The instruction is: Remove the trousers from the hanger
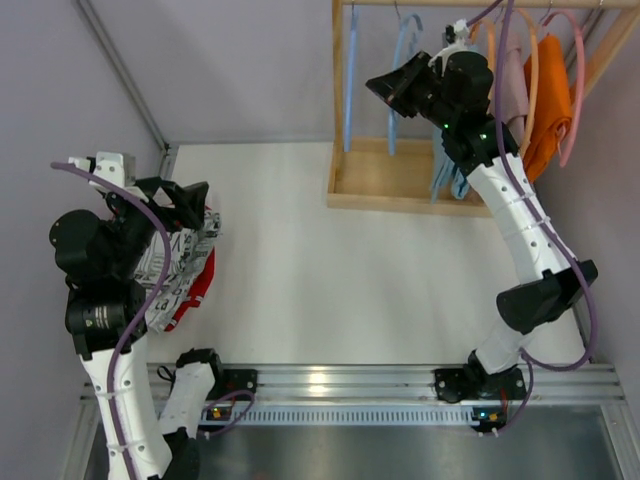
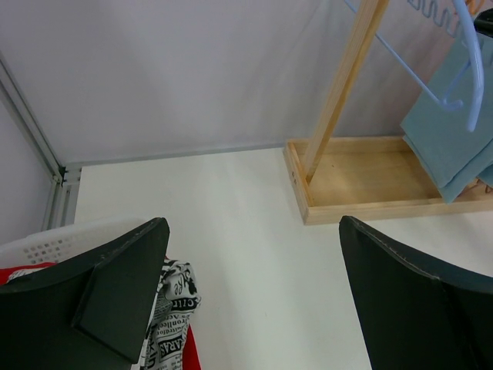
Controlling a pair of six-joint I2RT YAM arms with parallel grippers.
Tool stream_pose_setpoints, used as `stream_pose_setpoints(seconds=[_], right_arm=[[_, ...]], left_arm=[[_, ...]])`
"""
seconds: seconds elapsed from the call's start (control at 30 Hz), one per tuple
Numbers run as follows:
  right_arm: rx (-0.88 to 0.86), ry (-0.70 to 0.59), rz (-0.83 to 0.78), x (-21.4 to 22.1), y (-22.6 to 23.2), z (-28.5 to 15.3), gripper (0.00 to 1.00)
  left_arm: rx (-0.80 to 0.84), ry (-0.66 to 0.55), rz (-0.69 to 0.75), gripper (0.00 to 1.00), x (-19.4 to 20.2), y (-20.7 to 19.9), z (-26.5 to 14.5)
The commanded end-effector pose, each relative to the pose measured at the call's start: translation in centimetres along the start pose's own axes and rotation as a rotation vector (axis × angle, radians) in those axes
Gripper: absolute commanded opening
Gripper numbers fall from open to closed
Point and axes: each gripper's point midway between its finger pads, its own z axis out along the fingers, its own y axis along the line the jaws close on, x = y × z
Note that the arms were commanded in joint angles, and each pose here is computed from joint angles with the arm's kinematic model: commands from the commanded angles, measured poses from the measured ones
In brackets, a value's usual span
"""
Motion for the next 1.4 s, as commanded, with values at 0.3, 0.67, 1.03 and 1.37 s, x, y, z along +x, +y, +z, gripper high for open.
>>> stream_pose_setpoints(seconds=[0.3,0.67,1.03,1.37], right_arm=[[-0.207,-0.051,-0.077,-0.3,6.1,1.3,0.00],[-0.224,-0.047,-0.090,-0.5,6.7,-0.9,0.51],[-0.215,-0.055,-0.138,-1.0,6.6,-6.3,0.68],[-0.193,-0.155,-0.335,-3.8,6.5,-15.1,0.77]], left_arm=[[-0.009,-0.059,0.017,0.98,-1.4,0.2,0.3],[0.000,-0.059,0.021,0.98,-1.3,0.0,0.1],[0.023,-0.063,0.054,0.98,-1.2,-0.5,-0.3],[0.043,-0.049,0.048,0.98,-0.7,-0.7,-0.1]])
